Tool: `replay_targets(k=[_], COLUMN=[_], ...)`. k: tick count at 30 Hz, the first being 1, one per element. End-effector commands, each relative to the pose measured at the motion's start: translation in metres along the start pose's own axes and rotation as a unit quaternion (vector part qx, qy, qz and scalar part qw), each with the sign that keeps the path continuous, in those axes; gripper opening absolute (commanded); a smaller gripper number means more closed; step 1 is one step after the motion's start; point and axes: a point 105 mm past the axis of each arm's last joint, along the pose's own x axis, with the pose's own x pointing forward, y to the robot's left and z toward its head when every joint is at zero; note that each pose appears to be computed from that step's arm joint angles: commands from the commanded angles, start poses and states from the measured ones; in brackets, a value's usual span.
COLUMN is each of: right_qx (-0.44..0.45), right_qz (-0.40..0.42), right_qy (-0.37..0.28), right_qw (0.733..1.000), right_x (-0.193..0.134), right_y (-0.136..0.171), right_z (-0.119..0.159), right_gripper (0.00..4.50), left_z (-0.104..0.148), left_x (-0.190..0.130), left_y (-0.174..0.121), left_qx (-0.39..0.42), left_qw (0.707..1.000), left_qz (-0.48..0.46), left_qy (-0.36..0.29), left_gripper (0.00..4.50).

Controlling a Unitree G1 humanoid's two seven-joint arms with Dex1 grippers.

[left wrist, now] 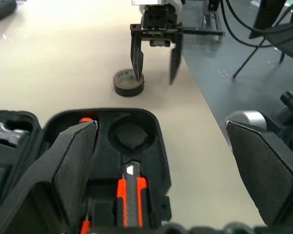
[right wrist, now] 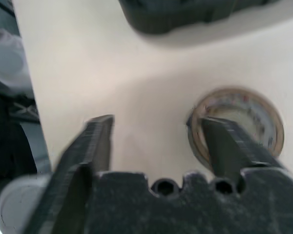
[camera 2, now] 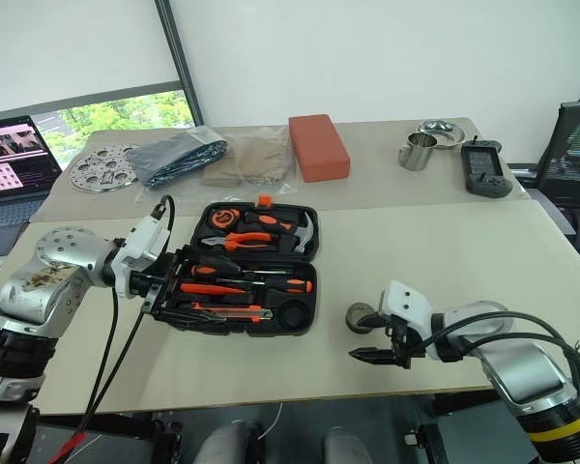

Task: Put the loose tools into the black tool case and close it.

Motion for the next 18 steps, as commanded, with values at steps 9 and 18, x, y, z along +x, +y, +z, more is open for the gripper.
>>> replay_targets(k=[9, 18], right_qx=[-0.046, -0.133], right_qz=[-0.029, -0.012], right_qy=[0.016, -0.029], right_qw=[0.998, 0.991], right_x=[0.003, 0.002], right_y=[-0.018, -0.023], right_z=[0.009, 0.063], right_gripper=[0.03, 0.03], left_z=[0.000, -0.005], left_x=[-0.002, -0.014], left_y=[-0.012, -0.021], left_qx=[0.020, -0.003], left_qw=[1.000, 0.999], left_qz=[0.000, 0.042], left_qy=[0.022, 0.029], left_gripper=[4.50, 4.50])
